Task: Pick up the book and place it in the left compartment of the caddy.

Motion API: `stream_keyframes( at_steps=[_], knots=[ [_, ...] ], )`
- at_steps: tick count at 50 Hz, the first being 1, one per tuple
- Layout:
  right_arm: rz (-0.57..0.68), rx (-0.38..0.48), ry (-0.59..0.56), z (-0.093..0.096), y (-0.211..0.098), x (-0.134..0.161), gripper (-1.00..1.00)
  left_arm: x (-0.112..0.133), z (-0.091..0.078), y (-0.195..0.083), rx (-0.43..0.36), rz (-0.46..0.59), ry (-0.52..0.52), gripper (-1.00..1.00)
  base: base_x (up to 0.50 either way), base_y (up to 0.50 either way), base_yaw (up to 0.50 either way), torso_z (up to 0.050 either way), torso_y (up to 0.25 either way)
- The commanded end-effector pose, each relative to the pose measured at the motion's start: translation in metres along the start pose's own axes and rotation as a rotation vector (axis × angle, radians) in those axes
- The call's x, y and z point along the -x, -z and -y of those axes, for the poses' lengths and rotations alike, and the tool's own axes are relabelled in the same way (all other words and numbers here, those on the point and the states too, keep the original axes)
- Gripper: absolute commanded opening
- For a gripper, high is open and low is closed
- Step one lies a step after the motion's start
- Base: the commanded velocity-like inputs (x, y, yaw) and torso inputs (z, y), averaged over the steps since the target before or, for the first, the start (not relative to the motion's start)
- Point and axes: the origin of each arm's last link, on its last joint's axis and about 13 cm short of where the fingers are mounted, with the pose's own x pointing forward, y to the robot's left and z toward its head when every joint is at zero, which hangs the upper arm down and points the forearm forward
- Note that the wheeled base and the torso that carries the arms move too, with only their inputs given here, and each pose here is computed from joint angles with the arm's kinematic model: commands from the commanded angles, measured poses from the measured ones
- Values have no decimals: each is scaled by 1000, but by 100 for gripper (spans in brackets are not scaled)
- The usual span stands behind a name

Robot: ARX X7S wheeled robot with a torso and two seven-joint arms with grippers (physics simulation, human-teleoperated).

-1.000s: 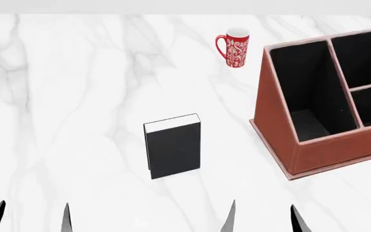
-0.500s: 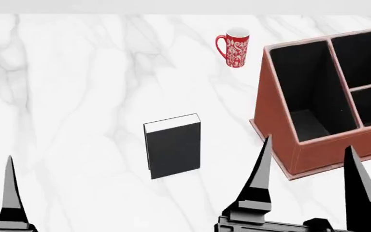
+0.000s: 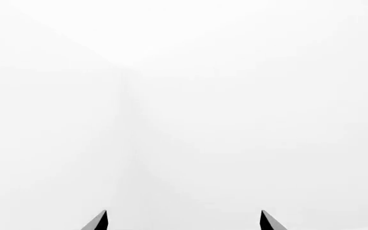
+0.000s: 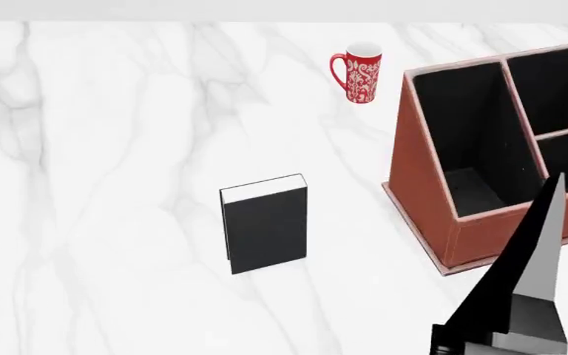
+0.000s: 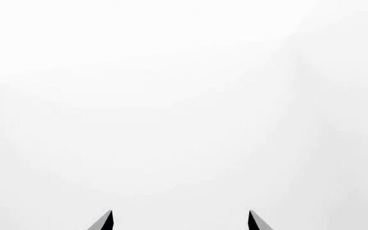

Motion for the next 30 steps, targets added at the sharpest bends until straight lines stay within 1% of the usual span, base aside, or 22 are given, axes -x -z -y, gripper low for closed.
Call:
stream_keyframes(
  at_steps=[1,12,19,26,30],
  knots=[
    [81,2,65,8,-14,-4,100,10,-17,-2,-46,49,-73,100,0,0,0,0,0],
    [125,37,140,19,-27,-4,100,19,-27,-4,-59,63,-115,100,0,0,0,0,0],
    [153,65,148,21,-37,-1,100,29,-36,-7,-79,75,-153,100,0,0,0,0,0],
    [159,72,161,22,-41,1,100,35,-42,-9,-90,84,-181,100,0,0,0,0,0],
    [176,65,149,22,-45,3,100,39,-46,-11,-102,91,-199,100,0,0,0,0,0]
  ],
)
